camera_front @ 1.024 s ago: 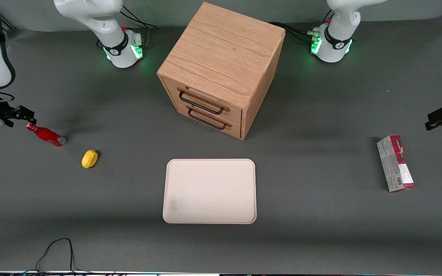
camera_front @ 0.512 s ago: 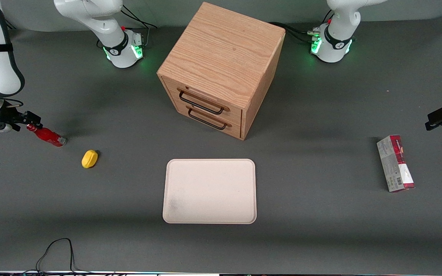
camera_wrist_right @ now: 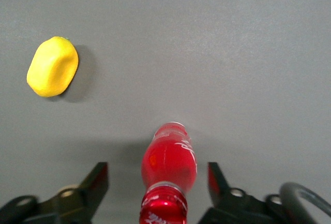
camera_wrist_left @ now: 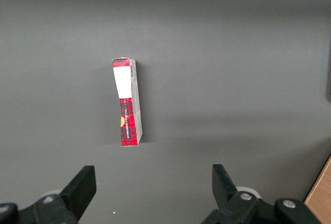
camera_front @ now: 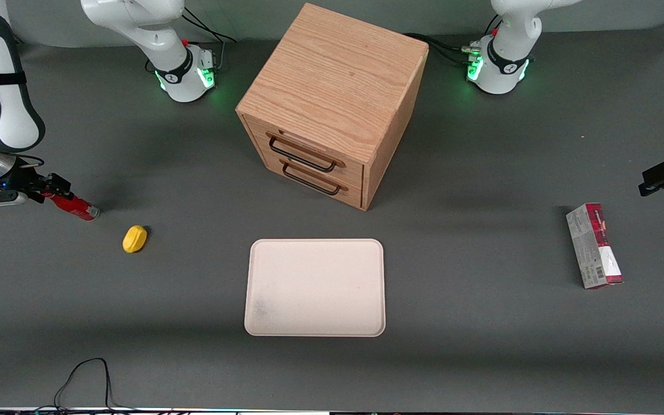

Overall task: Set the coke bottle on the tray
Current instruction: 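Close the right gripper around the red bottle's body, then lift the bottle and carry it over the cream tray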

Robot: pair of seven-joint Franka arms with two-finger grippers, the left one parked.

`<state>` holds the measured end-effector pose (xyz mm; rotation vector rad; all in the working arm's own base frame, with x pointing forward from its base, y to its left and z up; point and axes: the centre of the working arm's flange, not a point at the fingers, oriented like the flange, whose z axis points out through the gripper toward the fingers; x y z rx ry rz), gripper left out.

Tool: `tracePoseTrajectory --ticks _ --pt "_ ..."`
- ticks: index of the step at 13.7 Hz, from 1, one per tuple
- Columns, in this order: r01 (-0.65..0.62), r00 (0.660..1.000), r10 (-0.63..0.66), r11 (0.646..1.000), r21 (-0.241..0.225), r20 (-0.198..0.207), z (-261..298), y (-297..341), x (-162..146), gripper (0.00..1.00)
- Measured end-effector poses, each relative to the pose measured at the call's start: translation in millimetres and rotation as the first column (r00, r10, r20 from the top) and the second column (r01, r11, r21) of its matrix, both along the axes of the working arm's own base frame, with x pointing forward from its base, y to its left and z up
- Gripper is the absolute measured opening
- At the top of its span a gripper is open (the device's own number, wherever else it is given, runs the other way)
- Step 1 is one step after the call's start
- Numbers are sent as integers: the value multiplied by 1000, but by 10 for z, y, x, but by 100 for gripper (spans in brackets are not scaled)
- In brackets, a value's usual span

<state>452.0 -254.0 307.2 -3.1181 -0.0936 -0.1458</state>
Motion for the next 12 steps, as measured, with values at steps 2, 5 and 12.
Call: tracePoseTrajectory --ticks 2,5,12 --pt "-30 1000 30 1000 -5 -3 -21 -28 -14 51" --pt "-41 999 40 999 -10 -5 -41 -85 -39 41" --pt "-15 1000 15 1000 14 -19 144 -69 144 41"
